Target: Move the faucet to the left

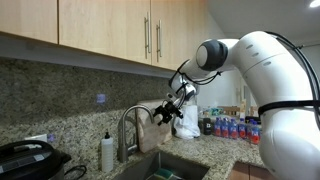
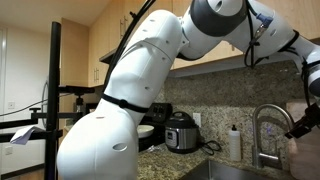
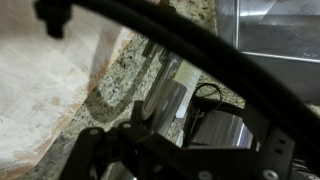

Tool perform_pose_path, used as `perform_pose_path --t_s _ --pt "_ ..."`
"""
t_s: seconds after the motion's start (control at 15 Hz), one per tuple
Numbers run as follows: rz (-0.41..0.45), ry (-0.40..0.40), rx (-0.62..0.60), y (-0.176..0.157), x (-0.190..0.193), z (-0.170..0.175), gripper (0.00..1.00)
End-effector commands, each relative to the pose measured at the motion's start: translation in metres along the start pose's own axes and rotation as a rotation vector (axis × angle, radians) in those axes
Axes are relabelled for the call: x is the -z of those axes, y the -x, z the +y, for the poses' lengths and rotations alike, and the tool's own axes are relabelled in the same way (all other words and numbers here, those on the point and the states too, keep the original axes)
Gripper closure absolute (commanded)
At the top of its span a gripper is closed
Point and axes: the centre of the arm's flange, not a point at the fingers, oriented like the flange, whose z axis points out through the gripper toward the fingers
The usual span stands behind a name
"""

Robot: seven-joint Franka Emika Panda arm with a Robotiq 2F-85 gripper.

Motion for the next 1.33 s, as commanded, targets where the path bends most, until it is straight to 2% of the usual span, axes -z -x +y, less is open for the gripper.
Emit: perform_pose_path --t_s 0.0,0.4,0.8,1.0,1.27 --pt "0.048 -0.033 0.037 -0.012 -0.02 -0.012 0.0" --pt "0.061 -0.066 0.041 -0.027 -0.045 -0.028 0.0" --pt "0.045 -0.059 -0.022 -0.022 -0.038 -0.064 0.0" --pt "0.028 -0.04 -0.048 -0.031 -0.035 -0.082 0.0" --pt "0.004 -0.005 -0.057 -0.054 -0.028 -0.089 0.0"
